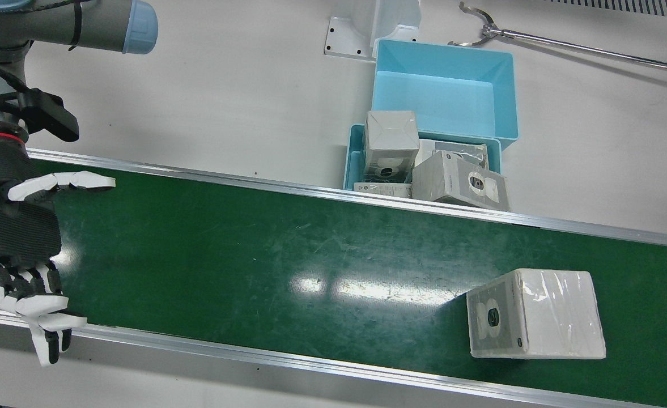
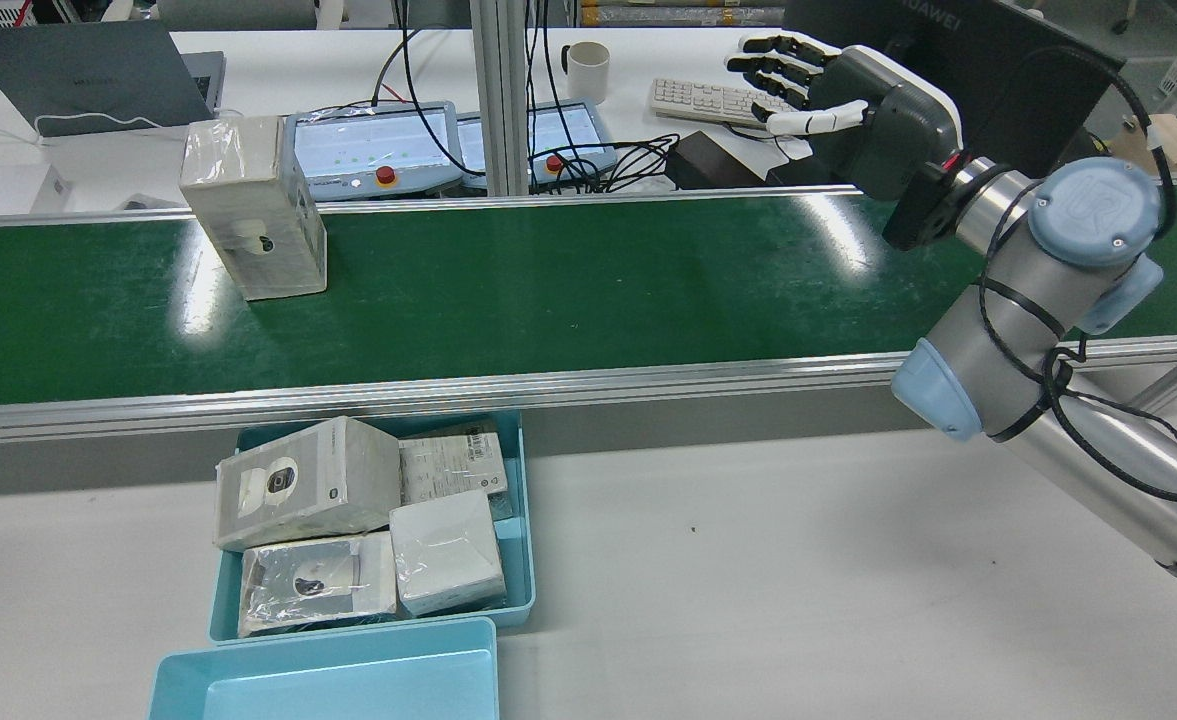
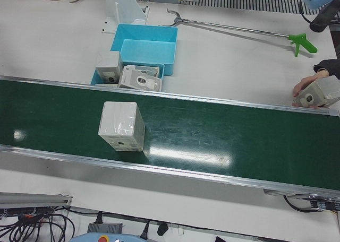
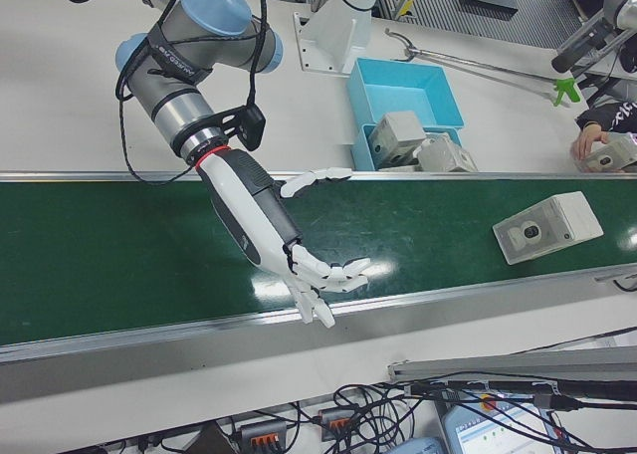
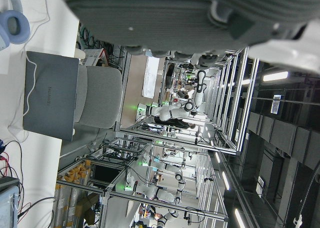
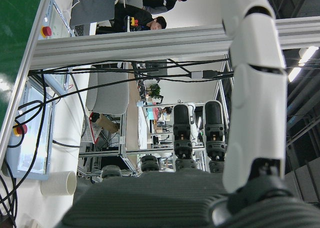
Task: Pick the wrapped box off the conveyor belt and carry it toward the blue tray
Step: 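Hold the open right hand over the belt as the wrapped box approaches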
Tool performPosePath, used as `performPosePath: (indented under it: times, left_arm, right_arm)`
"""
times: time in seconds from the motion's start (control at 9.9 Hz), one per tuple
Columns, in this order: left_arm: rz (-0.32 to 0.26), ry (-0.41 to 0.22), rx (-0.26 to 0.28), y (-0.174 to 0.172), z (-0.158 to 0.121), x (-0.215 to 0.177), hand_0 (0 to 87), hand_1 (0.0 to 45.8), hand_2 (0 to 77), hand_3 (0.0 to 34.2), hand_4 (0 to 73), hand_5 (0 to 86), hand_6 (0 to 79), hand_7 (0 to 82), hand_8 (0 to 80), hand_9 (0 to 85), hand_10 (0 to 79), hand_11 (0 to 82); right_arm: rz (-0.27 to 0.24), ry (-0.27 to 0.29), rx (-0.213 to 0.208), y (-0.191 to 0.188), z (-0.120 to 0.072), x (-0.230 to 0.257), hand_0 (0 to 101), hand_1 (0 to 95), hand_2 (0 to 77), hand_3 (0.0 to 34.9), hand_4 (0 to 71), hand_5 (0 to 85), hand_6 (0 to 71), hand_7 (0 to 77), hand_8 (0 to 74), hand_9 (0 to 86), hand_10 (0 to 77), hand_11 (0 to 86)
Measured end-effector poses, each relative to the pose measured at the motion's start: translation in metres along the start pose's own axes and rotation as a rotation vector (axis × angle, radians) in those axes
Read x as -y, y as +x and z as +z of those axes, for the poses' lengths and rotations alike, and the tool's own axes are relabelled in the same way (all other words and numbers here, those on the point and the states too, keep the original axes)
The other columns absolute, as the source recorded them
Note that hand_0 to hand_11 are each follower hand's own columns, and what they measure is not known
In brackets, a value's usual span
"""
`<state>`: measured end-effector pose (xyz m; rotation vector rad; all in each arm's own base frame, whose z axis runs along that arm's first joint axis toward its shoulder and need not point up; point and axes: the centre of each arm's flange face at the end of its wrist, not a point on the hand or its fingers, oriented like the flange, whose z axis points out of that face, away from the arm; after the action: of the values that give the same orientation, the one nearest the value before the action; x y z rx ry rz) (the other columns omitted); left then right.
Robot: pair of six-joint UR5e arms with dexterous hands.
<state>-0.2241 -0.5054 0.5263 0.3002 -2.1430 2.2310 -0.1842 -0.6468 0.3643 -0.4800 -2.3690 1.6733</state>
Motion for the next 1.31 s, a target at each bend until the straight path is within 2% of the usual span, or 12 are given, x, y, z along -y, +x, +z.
performPosePath:
  times: [0.61, 0.71, 1.21, 1.31]
  left_arm:
    - [0.0, 0.0, 0.0, 0.0, 0.0, 0.0, 0.0, 0.0, 0.5, 0.0, 0.0, 0.5, 0.0, 0.5, 0.5, 0.0, 0.5, 0.0]
    - [0.0, 0.0, 0.0, 0.0, 0.0, 0.0, 0.0, 0.0, 0.5, 0.0, 0.0, 0.5, 0.0, 0.5, 0.0, 0.0, 0.5, 0.0]
    - [0.0, 0.0, 0.0, 0.0, 0.0, 0.0, 0.0, 0.0, 0.5, 0.0, 0.0, 0.5, 0.0, 0.0, 0.5, 0.0, 0.0, 0.0]
    - [0.0, 0.0, 0.0, 0.0, 0.0, 0.0, 0.0, 0.0, 0.5, 0.0, 0.0, 1.1, 0.0, 0.0, 0.0, 0.0, 0.5, 0.0]
  right_arm:
    - [0.001, -0.012, 0.002, -0.0012, -0.0007, -0.0063, 48, 14.2, 18.0, 15.3, 15.3, 30.5, 7.6, 26.7, 0.5, 6.0, 0.0, 1.6]
    - [0.001, -0.013, 0.002, -0.0013, -0.0013, -0.0072, 48, 14.2, 20.2, 16.4, 15.8, 30.5, 7.6, 26.7, 0.5, 6.0, 0.0, 1.6]
    - [0.001, -0.016, 0.002, -0.0015, -0.0019, -0.0096, 48, 15.8, 20.2, 15.3, 17.5, 31.1, 8.2, 27.8, 0.5, 6.0, 0.0, 1.6]
    - [0.001, -0.016, 0.002, -0.0012, -0.0013, -0.0092, 48, 15.8, 22.4, 15.3, 17.5, 31.1, 7.6, 27.8, 0.5, 6.0, 0.0, 1.6]
